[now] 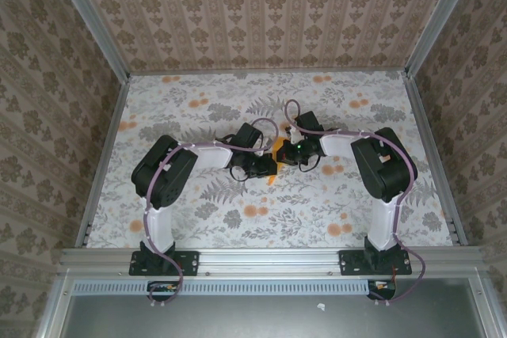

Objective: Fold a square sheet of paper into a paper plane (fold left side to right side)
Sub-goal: Fold the wing for the fifth time at the center of the table.

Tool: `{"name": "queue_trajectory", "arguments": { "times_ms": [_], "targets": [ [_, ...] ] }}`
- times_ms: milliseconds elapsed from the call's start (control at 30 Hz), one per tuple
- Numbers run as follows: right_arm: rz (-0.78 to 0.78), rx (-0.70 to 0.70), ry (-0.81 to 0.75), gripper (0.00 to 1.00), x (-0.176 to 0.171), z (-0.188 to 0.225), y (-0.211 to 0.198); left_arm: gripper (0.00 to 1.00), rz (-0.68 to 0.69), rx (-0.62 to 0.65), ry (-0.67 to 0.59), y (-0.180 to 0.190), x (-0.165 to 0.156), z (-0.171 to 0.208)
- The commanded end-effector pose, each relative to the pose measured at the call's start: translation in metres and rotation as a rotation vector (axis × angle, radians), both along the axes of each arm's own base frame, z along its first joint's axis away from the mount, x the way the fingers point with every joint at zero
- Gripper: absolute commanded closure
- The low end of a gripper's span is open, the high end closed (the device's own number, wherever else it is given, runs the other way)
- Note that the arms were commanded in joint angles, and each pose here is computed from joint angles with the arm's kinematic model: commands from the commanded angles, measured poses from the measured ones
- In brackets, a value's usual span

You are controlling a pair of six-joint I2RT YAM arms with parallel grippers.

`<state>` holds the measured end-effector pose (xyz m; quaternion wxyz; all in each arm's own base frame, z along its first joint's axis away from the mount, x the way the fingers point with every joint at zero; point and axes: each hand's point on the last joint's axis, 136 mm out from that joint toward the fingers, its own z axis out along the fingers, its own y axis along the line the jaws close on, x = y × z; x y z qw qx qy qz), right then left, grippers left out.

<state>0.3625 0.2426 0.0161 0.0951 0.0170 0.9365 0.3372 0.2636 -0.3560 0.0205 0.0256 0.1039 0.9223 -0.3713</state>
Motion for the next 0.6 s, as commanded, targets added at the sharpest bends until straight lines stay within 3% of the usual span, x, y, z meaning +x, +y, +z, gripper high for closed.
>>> {"name": "queue_trajectory", "arguments": {
  "times_ms": [0,567],
  "targets": [
    [-0.060,-0.094,-0.034,1.00,0.022,-0.016,-0.028,0.89,-0.016,0.156,0.106,0.025,-0.027,-0.041],
    [-0.135,-0.076,-0.073,1.00,0.059,-0.014,-0.062,0.89,-0.021,0.161,0.113,0.027,-0.030,-0.043]
  ]
}}
